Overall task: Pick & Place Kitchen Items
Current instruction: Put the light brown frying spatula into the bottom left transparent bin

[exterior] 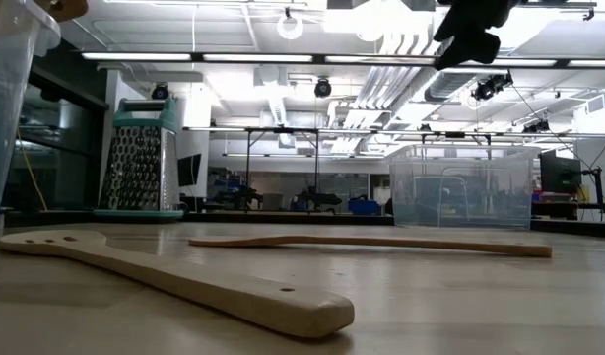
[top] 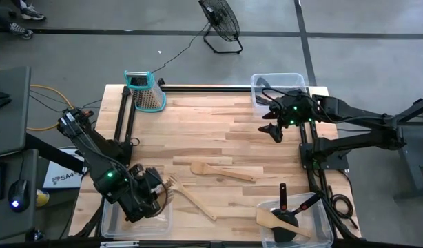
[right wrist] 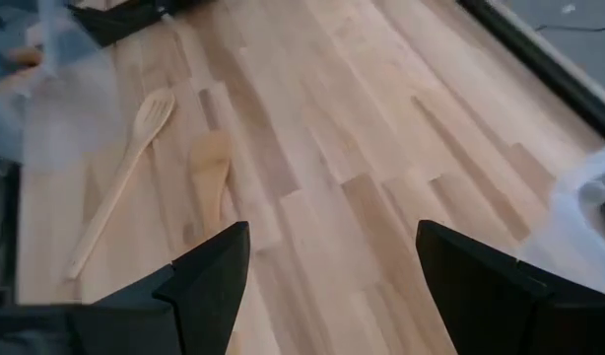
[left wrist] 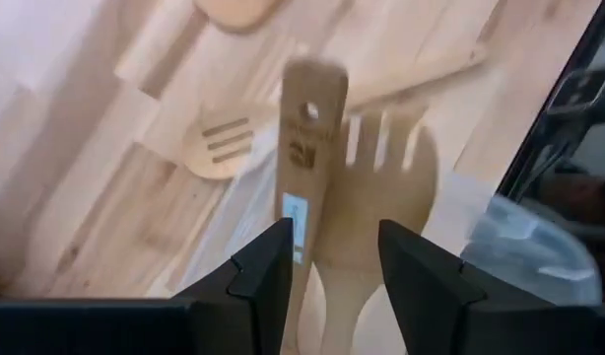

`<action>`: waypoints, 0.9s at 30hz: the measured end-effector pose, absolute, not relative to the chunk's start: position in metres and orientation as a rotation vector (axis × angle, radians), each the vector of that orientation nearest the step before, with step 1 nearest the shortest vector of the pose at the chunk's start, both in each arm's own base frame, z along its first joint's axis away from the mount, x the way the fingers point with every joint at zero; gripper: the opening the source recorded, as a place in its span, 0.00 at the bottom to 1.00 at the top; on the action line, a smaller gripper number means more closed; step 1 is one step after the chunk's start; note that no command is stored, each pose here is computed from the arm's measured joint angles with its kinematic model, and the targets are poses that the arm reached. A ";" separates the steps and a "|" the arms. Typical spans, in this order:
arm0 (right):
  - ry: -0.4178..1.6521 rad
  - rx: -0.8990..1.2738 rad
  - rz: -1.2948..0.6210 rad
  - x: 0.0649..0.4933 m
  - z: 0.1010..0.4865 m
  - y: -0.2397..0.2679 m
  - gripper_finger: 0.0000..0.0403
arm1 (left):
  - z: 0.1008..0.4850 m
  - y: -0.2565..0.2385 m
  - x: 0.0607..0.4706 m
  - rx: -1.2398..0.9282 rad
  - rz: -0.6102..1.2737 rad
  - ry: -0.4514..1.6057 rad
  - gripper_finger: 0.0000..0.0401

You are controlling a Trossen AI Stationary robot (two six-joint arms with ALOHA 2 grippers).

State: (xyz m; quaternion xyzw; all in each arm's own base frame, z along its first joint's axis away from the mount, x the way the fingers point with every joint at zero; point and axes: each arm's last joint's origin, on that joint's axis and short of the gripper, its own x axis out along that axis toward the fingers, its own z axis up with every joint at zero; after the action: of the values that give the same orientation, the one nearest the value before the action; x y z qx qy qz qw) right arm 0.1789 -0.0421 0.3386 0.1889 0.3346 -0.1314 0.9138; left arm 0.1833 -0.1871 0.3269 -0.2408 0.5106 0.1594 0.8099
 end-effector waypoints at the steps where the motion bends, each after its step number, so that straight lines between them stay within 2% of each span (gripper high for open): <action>1: 0.692 0.394 -0.250 0.181 0.338 -0.042 0.70 | 0.333 -0.186 0.183 -0.508 0.348 1.071 0.37; 13: 0.673 0.363 -0.042 0.238 0.321 -0.020 0.70 | 0.391 -0.172 0.185 -0.401 0.425 0.658 0.37; 27: 0.868 0.313 0.020 0.289 0.266 0.013 0.70 | 0.398 -0.171 0.185 -0.396 0.449 0.582 0.37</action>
State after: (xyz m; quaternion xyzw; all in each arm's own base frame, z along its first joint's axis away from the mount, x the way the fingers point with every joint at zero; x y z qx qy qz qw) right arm 0.2892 0.0128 0.2663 0.1509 0.4189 0.0095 0.8954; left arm 0.1853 -0.1707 0.3975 -0.1921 0.2824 0.2181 0.9142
